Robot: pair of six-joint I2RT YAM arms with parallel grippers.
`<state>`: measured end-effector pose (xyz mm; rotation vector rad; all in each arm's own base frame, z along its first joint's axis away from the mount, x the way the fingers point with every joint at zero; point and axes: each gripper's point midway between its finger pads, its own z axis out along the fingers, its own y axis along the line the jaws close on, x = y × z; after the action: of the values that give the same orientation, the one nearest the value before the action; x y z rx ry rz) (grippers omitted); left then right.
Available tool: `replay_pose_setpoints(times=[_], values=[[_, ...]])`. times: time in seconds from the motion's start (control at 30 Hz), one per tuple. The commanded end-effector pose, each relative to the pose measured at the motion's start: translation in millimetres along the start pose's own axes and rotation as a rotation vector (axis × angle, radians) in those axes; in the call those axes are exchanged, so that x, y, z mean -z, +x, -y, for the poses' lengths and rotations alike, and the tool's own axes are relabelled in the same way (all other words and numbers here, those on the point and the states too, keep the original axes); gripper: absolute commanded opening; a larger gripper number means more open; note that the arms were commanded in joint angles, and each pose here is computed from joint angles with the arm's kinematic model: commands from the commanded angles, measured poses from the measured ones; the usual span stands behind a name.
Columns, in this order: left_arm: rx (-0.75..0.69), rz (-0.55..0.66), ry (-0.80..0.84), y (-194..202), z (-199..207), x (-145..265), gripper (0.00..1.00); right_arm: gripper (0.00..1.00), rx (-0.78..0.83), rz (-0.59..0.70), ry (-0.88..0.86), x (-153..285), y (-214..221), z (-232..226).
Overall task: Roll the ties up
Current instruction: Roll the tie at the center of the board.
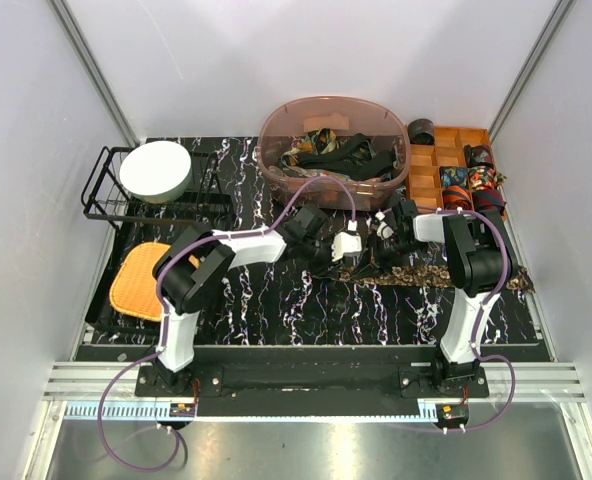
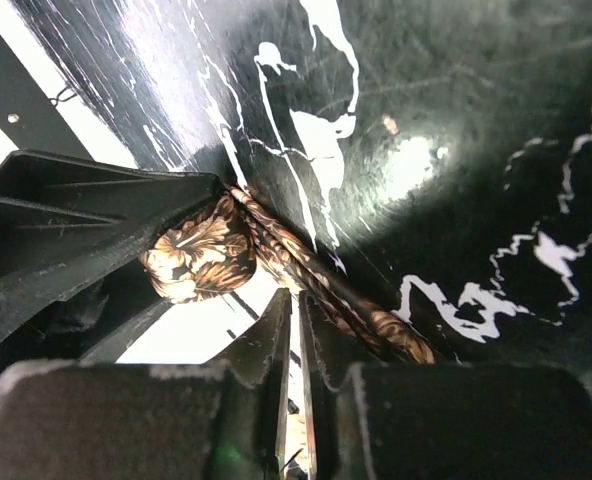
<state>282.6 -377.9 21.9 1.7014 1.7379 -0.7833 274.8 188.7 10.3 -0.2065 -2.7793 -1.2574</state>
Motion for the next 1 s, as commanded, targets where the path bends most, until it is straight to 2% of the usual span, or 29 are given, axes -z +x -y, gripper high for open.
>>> replay_pose_setpoints(times=[0.0, 0.13, 0.23, 0.43, 0.53, 0.6, 0.77, 0.83, 0.97], values=[[-0.003, -0.001, 0.023, 13.7, 1.5, 18.8, 0.02, 0.12, 0.003, 0.042, 0.183, -5.3, -10.0, 38.5], [-0.046, 0.024, 0.050, 11.3, 7.4, 21.8, 0.05, 0.11, -0.006, 0.044, 0.200, -7.0, -13.2, 43.5], [-0.071, -0.003, 0.035, 15.8, 5.5, 23.2, 0.06, 0.11, -0.014, 0.046, 0.208, -7.4, -14.6, 44.8], [-0.057, -0.183, 0.042, 45.3, 1.0, 18.9, 0.08, 0.11, -0.003, 0.046, 0.201, -6.3, -12.8, 42.5], [-0.045, -0.281, 0.069, 63.9, 8.6, 16.7, 0.08, 0.13, 0.023, 0.050, 0.146, -3.4, -10.9, 29.3], [-0.041, -0.319, 0.099, 70.3, 16.7, 16.5, 0.08, 0.16, 0.045, 0.054, 0.055, 0.8, -9.2, 8.2], [-0.054, -0.390, 0.125, 78.3, 28.4, 9.1, 0.08, 0.34, 0.077, 0.104, -0.133, 13.9, -13.8, -38.5], [-0.049, -0.403, 0.124, 79.5, 29.3, 7.9, 0.08, 0.41, 0.086, 0.114, -0.175, 18.0, -14.3, -48.5], [-0.041, -0.419, 0.111, 81.1, 26.6, 6.9, 0.08, 0.48, 0.081, 0.117, -0.222, 16.7, -13.1, -56.0]])
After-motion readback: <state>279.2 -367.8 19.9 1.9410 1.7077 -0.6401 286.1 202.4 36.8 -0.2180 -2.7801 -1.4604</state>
